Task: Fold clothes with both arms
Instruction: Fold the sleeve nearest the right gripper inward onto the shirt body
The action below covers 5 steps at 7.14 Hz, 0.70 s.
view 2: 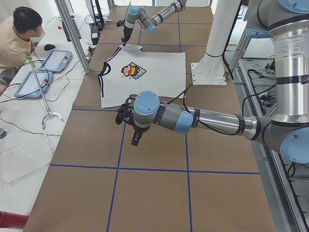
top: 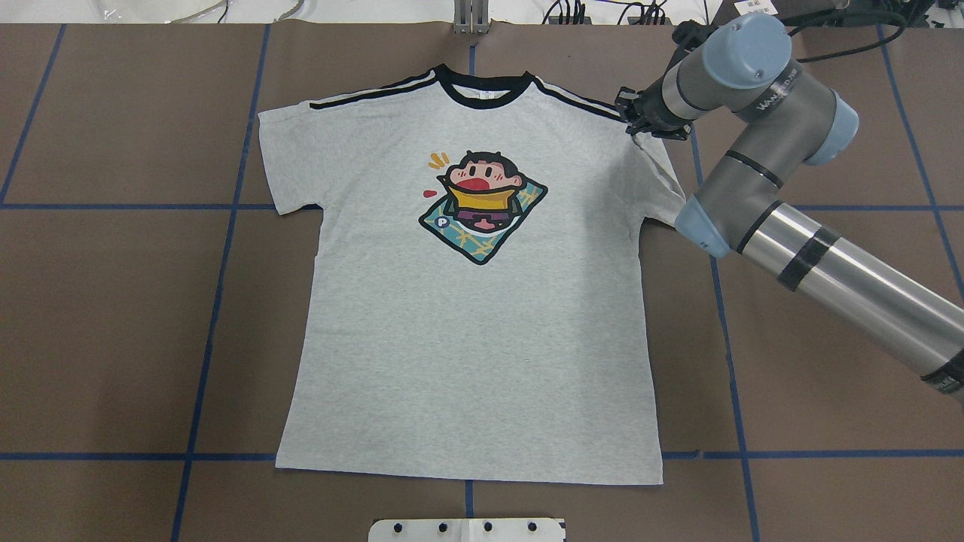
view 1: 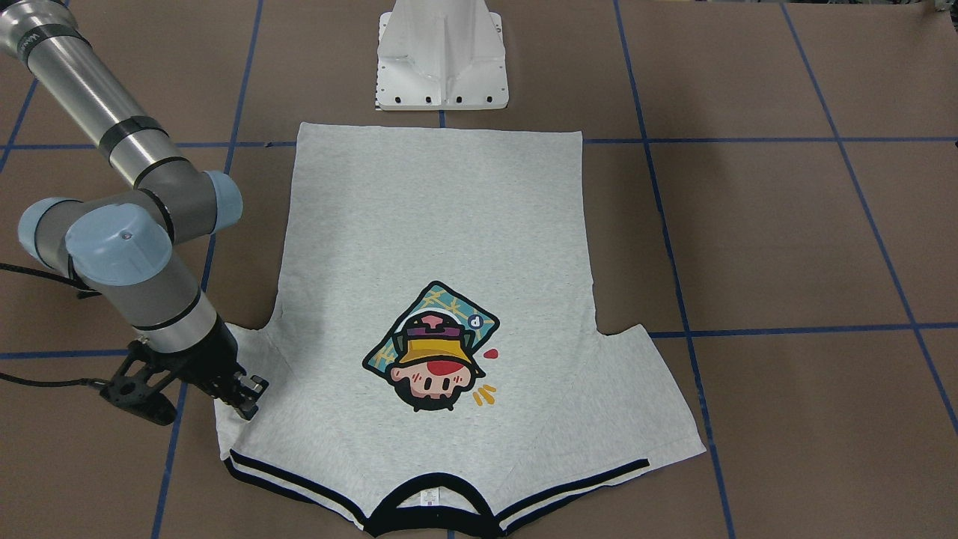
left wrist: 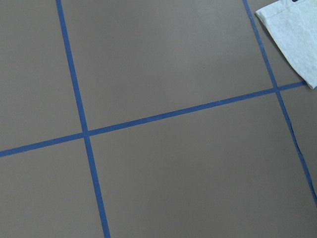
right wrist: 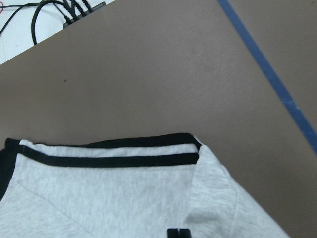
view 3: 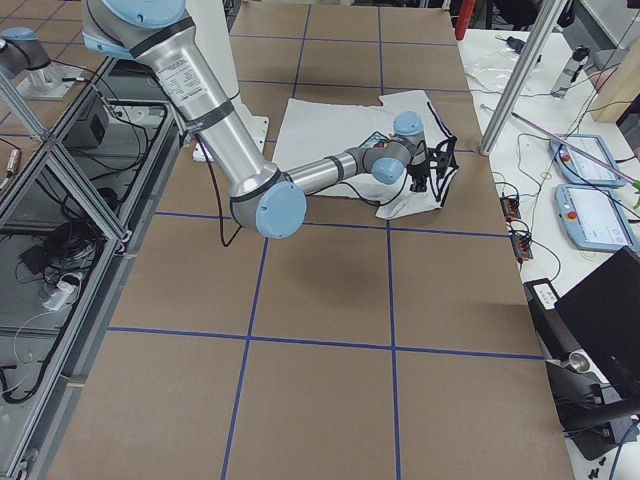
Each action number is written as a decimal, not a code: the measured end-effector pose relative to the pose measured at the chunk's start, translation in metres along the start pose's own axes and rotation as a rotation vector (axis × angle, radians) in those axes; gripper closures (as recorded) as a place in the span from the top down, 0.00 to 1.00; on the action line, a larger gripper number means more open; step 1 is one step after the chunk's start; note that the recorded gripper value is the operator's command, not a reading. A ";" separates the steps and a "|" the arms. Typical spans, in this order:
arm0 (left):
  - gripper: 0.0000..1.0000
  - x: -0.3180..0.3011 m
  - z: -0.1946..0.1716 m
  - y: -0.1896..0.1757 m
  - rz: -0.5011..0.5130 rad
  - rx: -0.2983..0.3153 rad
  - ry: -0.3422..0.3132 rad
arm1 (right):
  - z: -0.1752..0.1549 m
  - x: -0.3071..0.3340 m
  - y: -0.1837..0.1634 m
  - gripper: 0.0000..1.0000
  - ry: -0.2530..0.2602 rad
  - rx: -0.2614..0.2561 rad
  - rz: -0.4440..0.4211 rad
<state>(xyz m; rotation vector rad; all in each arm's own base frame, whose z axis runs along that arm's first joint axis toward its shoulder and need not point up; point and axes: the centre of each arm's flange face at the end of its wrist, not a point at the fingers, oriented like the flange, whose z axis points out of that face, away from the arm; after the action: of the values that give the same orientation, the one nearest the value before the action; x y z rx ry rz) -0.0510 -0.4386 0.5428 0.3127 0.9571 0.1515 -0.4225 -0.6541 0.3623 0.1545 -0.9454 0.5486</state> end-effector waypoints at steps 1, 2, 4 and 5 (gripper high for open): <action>1.00 0.000 0.000 0.002 -0.003 -0.002 0.001 | 0.011 -0.027 0.006 0.00 0.006 -0.005 0.015; 1.00 -0.001 0.001 0.004 -0.005 -0.004 0.001 | 0.022 -0.050 0.005 0.00 0.018 0.006 0.023; 1.00 -0.002 0.001 0.007 -0.009 -0.006 0.002 | 0.043 -0.083 -0.007 0.00 0.063 0.061 0.035; 1.00 -0.002 0.002 0.007 -0.010 -0.007 0.003 | 0.051 -0.091 -0.013 0.00 0.086 0.091 0.039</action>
<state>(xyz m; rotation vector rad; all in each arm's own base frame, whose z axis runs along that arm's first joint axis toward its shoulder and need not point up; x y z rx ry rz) -0.0505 -0.4324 0.5477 0.3011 0.9603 0.1462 -0.4951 -0.7179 0.3203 0.1933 -0.8420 0.6305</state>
